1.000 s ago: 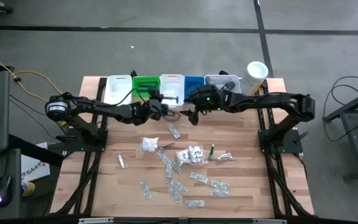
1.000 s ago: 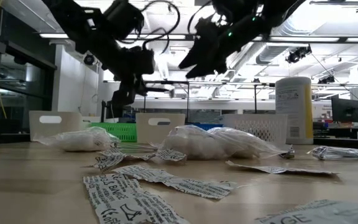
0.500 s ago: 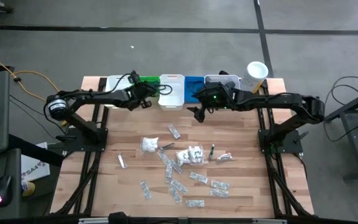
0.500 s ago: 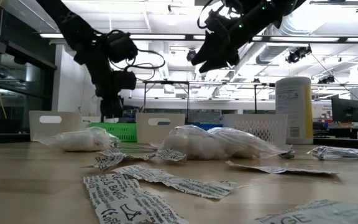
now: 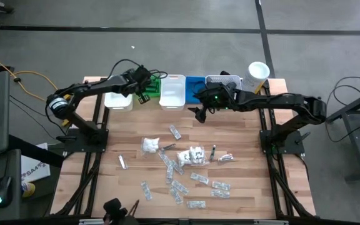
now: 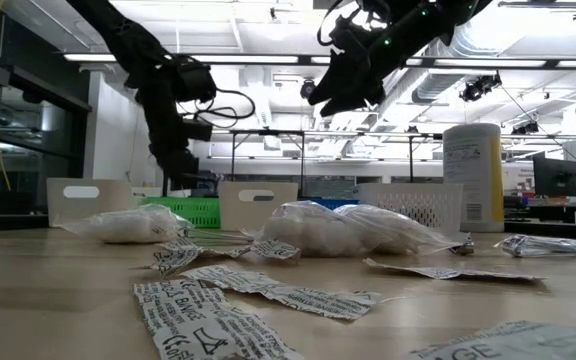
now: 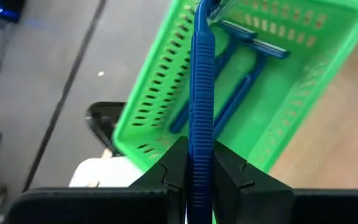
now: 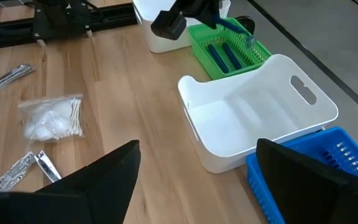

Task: Pick & Place Travel size toiletries
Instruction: Put the blue razor into the green bin, then put the transparent cotton pack into the left white bin

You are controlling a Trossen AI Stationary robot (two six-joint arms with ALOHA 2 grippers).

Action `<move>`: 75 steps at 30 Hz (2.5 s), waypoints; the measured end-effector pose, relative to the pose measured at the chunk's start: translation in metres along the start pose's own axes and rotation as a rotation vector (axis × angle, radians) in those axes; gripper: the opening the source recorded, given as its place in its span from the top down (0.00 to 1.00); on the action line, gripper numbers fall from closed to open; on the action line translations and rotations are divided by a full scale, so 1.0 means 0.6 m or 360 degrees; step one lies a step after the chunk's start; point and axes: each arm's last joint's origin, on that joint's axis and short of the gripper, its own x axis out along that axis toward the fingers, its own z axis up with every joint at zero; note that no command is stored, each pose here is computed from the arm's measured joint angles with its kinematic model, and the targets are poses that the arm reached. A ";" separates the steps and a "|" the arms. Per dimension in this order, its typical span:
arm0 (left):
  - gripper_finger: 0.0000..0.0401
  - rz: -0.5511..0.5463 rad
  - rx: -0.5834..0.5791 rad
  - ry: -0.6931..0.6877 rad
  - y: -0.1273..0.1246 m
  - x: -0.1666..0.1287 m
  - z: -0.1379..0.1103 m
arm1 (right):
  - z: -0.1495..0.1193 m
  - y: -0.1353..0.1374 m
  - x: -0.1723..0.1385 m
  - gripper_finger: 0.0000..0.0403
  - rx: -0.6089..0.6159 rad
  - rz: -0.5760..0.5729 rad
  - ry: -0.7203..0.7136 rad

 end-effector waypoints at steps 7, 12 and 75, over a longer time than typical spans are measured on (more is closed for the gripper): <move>0.90 -0.0049 0.0061 0.0027 -0.003 0.016 -0.001 | -0.001 0.000 0.000 0.22 0.0000 0.0000 0.0006; 0.77 -0.0035 0.0057 0.0016 -0.002 0.015 0.001 | -0.006 0.000 0.000 0.22 0.0014 -0.0002 0.0057; 0.33 -0.1052 0.0426 -0.0059 -0.297 -0.191 -0.086 | -0.074 -0.009 0.005 0.22 -0.0058 -0.0150 0.0425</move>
